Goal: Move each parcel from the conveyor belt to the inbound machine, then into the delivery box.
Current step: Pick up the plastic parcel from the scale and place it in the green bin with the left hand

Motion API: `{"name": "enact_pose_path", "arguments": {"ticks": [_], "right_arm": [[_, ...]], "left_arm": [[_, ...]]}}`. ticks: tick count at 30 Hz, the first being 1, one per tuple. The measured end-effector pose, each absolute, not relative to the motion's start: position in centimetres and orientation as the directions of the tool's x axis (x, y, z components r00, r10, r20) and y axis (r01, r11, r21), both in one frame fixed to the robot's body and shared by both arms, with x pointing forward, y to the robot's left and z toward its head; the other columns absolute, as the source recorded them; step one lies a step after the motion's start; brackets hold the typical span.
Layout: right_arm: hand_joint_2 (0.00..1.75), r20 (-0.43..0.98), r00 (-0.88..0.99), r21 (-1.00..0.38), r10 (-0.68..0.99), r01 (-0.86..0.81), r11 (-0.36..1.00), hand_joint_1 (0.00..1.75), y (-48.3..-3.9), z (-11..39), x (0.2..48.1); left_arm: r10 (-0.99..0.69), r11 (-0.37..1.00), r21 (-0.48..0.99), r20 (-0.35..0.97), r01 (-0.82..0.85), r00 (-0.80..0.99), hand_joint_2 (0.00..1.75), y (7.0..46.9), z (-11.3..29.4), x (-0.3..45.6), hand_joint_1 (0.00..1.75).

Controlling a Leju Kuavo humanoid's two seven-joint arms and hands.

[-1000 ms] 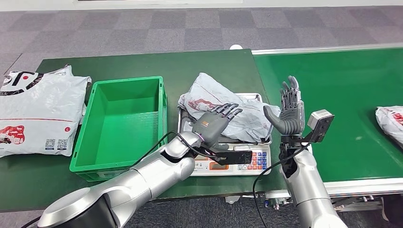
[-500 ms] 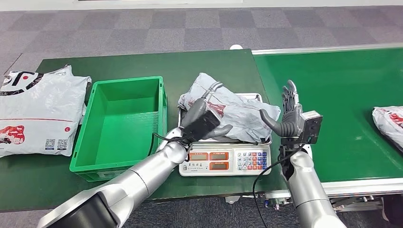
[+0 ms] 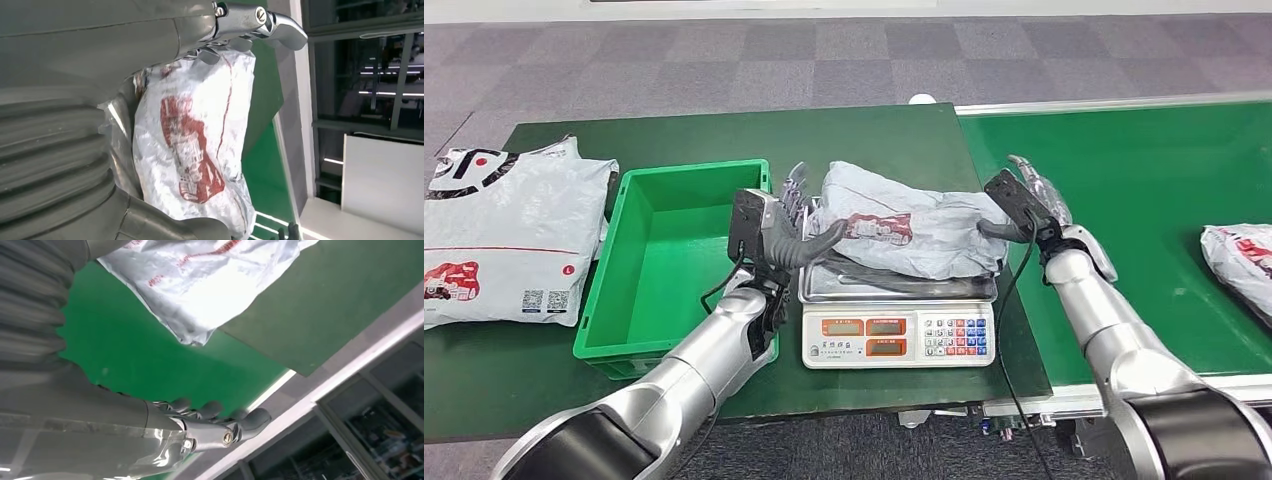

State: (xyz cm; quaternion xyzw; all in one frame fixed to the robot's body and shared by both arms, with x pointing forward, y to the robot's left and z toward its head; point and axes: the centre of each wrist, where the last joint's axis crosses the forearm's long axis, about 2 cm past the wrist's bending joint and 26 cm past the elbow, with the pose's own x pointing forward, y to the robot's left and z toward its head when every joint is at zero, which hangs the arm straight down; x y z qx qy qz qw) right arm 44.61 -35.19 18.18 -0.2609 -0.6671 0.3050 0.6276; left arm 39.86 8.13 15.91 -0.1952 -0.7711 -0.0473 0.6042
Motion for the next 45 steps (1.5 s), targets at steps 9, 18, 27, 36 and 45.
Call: {"name": "enact_pose_path", "arguments": {"ticks": [9, 18, 27, 36, 45], "right_arm": [[1.75, 0.647, -0.030, -0.761, 0.762, -0.084, 0.643, 0.00, -35.6, 19.4, 45.9], [1.75, 0.631, -0.002, -0.764, 0.776, -0.174, 0.621, 0.01, -34.8, 21.4, 47.1], [1.75, 0.714, -0.070, -0.670, 0.696, -0.358, 0.651, 1.60, -34.4, 22.6, 47.8], [1.75, 0.801, -0.097, -0.528, 0.591, -0.581, 0.620, 1.73, -35.7, 23.5, 47.8], [1.75, 0.798, -0.096, -0.530, 0.595, -0.583, 0.616, 1.73, -36.5, 23.9, 47.8]], "left_arm": [[0.277, 0.925, -0.211, 0.944, 0.315, -0.182, 1.75, 9.0, 15.7, 40.2, 0.00], [0.279, 0.929, -0.215, 0.942, 0.302, -0.186, 1.75, 9.3, 15.6, 40.3, 0.00], [0.282, 0.931, -0.221, 0.941, 0.291, -0.189, 1.75, 9.6, 15.6, 40.4, 0.00], [0.266, 0.938, -0.206, 0.944, 0.280, -0.196, 1.75, 10.5, 15.3, 40.6, 0.00], [0.261, 0.940, -0.203, 0.945, 0.275, -0.195, 1.75, 10.9, 15.1, 40.6, 0.00]]}}
